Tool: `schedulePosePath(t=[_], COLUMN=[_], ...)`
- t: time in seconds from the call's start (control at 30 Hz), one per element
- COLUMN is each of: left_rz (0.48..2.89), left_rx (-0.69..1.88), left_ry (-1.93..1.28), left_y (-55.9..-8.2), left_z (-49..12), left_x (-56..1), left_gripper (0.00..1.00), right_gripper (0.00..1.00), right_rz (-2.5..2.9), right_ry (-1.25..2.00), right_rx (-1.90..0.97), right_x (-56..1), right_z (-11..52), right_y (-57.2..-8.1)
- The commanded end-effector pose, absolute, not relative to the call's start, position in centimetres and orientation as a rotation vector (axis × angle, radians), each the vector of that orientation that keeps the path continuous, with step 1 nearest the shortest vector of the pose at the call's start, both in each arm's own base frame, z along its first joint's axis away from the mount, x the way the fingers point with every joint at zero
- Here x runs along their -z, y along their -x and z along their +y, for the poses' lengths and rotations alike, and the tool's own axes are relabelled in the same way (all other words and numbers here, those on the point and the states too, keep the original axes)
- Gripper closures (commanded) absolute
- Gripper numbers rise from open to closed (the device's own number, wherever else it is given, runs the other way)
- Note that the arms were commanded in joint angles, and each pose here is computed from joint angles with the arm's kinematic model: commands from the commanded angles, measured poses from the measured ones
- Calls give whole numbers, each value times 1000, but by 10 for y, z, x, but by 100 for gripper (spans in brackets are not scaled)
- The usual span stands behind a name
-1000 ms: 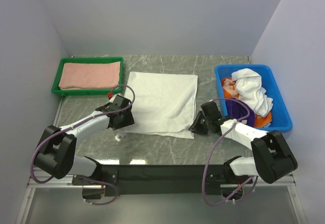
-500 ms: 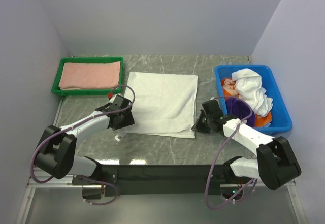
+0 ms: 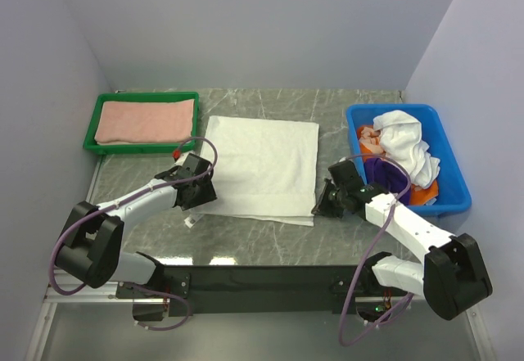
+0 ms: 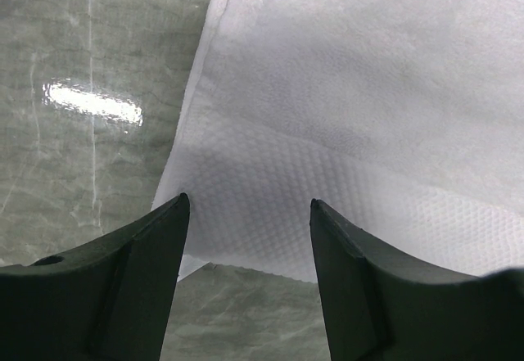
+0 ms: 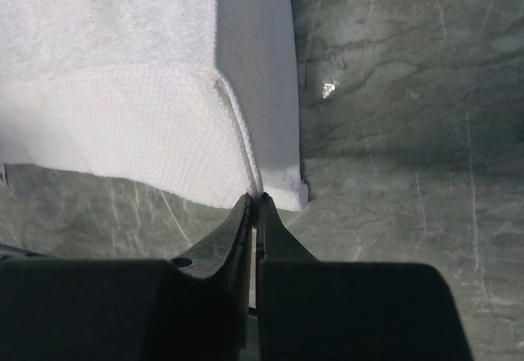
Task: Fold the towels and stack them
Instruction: Fold the towel
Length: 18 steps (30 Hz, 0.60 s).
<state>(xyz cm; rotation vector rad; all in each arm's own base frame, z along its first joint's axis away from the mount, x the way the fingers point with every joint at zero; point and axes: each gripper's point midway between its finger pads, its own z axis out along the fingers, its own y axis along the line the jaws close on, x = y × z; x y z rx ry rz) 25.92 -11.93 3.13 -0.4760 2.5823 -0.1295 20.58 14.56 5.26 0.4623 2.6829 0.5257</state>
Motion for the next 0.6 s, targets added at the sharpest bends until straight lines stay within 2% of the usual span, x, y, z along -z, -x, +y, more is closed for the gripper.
schedulePosePath(t=[0.0, 0.47, 0.57], left_rz=[2603, 2605, 2605], left_rx=[56, -29, -12], left_ry=[489, 547, 551], left_y=[-251, -246, -248], left_z=[-110, -96, -98], left_x=[-27, -24, -25], left_gripper=[33, 40, 39], right_gripper=[100, 100, 94], right_rz=[2708, 2885, 2888], right_ry=[-432, -451, -431], right_rx=[-566, -489, -476], right_x=[-56, -3, -2], right_z=[153, 145, 142], right_y=[-198, -164, -163])
